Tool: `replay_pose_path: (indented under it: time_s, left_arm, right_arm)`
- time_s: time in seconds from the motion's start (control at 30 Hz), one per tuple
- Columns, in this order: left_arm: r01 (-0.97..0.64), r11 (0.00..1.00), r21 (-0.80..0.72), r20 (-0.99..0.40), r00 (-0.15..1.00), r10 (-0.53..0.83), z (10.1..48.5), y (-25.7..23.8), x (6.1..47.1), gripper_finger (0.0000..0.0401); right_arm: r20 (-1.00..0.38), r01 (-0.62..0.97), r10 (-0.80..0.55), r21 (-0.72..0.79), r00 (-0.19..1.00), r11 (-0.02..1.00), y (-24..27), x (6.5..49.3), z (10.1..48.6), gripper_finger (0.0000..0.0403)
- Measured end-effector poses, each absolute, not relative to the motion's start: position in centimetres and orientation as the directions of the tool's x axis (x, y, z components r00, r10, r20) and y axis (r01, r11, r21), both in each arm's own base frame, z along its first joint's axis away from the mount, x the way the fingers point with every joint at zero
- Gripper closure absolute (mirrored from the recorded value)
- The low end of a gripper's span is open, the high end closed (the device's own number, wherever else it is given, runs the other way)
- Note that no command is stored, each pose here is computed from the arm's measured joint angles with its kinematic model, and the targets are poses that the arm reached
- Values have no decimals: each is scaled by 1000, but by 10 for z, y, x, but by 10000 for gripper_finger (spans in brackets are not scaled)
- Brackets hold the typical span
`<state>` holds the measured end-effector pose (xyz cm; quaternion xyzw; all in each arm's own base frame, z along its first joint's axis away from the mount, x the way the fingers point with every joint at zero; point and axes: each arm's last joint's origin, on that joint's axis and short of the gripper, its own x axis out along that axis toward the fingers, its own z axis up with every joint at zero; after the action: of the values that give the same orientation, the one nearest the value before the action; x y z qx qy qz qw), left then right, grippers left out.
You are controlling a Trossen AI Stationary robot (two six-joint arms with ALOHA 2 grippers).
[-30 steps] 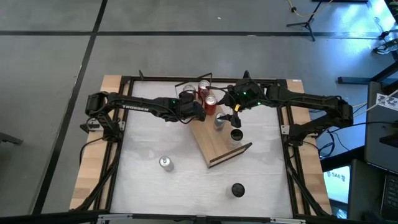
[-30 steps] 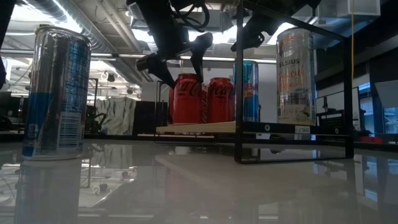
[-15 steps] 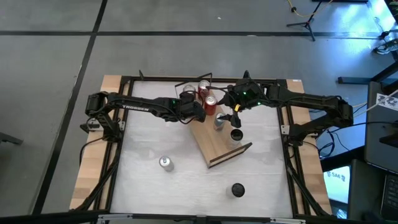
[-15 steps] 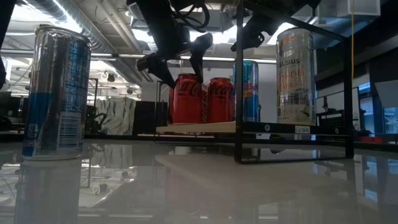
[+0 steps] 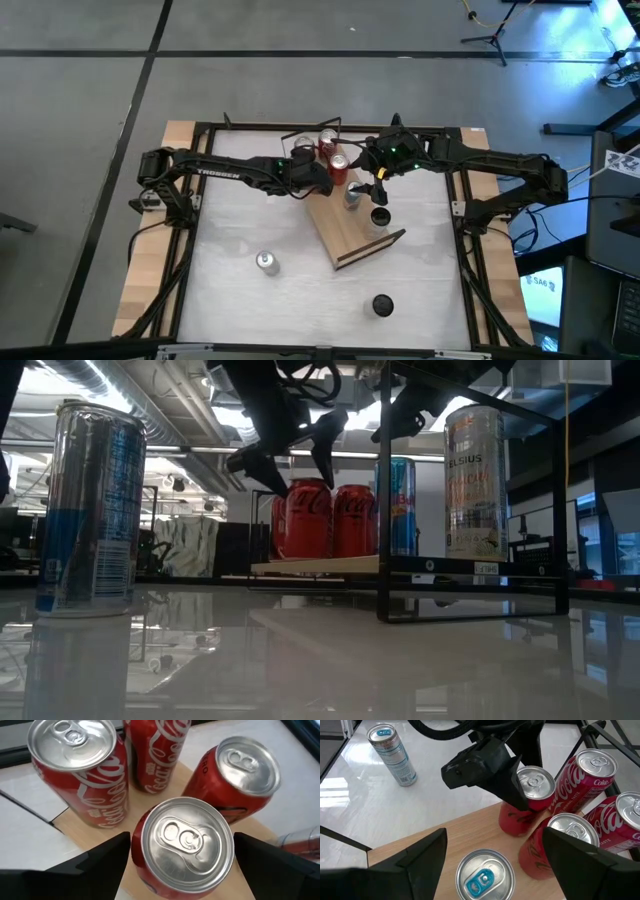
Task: Place canned beverage on shelf
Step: Put the red black soda can on the shelf aligned with the other red black soda can, then put the blue soda can on the shelf aligned with the other blue soda can
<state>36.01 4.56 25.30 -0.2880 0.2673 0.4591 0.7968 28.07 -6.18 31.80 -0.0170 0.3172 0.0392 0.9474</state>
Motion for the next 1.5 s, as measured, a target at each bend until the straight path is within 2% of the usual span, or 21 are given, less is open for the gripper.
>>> replay_pose_path:
  time_s: [0.5,1.0,1.13,1.23,1.43,1.5]
  left_arm:
    - [-875,452,-171,-693,433,576,258,45,355,60]
    - [-801,579,-151,-694,503,514,297,7,323,60]
    - [-750,609,-257,-702,578,416,313,-11,310,60]
    - [-678,667,-309,-733,617,287,323,-25,297,60]
    - [-524,766,-372,-773,632,57,338,-51,271,60]
    - [-457,819,-348,-785,620,13,341,-58,262,60]
  right_arm:
    - [-603,-85,63,-7,796,996,-62,281,318,81]
    - [-604,-85,63,-7,795,996,-62,281,318,81]
    - [-604,-85,63,-7,795,996,-62,281,318,81]
    - [-606,-84,63,-6,793,996,-62,280,318,81]
    - [-606,-84,64,-6,793,996,-62,280,318,81]
    - [-606,-85,64,-6,793,996,-62,280,318,81]
